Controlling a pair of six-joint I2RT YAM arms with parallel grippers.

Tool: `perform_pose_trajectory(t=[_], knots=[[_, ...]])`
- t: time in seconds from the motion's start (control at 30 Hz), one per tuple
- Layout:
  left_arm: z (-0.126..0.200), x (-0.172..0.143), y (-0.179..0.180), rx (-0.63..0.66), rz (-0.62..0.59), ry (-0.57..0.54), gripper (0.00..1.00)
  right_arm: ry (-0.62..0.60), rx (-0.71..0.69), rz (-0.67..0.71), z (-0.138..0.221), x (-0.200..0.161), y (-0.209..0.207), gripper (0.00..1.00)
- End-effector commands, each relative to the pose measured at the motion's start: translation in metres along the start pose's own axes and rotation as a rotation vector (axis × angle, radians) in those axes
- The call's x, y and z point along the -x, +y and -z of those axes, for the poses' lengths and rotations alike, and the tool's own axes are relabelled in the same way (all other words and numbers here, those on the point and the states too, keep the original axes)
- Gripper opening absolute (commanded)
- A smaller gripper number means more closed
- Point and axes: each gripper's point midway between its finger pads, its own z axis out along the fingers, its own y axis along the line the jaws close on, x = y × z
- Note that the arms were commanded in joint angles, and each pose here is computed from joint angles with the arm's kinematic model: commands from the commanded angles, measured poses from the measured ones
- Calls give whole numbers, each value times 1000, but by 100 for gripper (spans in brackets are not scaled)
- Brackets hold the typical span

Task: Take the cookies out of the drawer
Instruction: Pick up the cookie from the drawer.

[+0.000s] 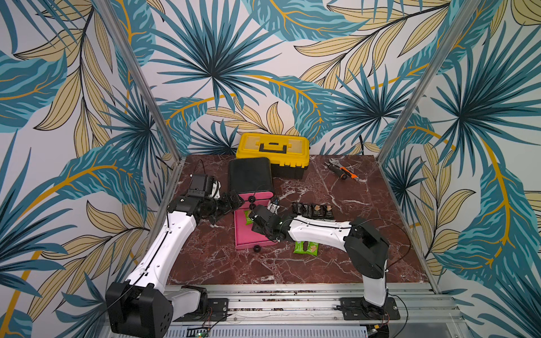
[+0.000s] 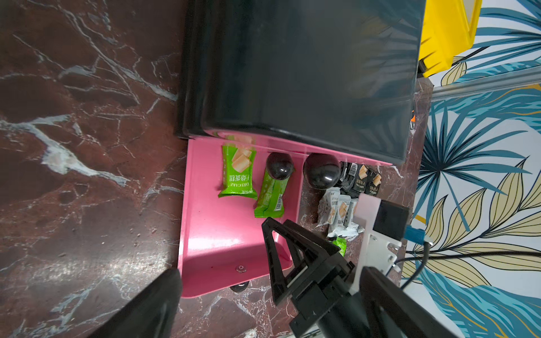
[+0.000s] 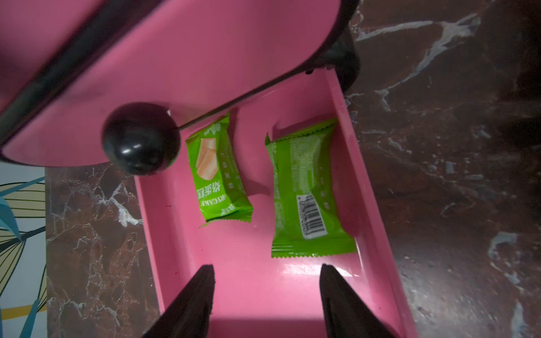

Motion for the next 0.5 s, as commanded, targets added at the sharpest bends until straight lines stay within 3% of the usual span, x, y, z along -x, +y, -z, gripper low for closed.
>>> perform_pose_trajectory(t=[0.0, 0.47], knots=[[9, 12, -9, -13, -44, -29, 100, -18, -33, -16, -7, 4, -5, 62], [5, 4, -9, -20, -46, 30, 100, -46, -110, 2, -33, 1, -20, 62]])
